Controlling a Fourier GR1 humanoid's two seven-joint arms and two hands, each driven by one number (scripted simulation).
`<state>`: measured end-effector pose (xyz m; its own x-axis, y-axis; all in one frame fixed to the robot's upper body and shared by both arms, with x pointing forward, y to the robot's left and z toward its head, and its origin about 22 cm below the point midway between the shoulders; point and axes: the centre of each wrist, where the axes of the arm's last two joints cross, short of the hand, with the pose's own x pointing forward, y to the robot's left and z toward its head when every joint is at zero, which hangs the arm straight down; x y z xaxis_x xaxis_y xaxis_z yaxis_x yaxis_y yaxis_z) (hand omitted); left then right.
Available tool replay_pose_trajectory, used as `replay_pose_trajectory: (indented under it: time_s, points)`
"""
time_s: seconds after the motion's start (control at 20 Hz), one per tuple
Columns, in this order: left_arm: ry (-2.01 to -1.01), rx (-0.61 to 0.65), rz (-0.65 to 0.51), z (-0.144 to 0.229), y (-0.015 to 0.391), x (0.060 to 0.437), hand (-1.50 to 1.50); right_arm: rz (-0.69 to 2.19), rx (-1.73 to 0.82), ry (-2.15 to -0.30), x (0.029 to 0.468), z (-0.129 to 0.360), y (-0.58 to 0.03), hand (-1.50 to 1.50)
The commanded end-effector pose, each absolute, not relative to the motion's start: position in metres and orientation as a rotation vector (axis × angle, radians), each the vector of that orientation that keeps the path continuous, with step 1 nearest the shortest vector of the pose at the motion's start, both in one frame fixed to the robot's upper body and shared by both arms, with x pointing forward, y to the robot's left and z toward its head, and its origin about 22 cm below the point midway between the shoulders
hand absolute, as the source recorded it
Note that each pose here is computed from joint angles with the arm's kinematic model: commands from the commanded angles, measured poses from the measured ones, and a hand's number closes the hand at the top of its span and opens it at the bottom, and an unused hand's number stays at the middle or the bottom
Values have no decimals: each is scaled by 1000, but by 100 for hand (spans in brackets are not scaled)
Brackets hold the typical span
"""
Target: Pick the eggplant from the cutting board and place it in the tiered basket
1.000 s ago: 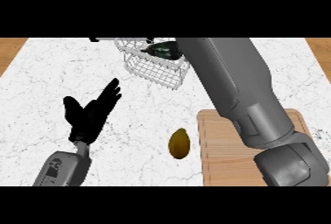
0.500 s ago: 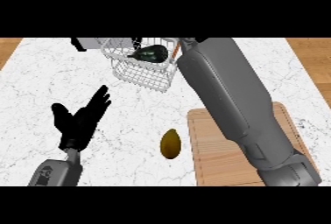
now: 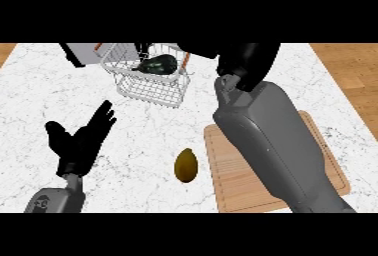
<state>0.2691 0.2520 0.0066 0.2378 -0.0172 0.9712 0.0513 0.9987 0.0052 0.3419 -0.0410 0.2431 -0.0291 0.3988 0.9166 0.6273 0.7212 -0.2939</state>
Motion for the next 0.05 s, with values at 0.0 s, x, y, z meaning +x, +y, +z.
replay_pose_trajectory:
  time_s: [0.0]
  points:
    - [-1326,-4,-28,5,267,266,0,-191,-812,-1561,309,241,-54,-150]
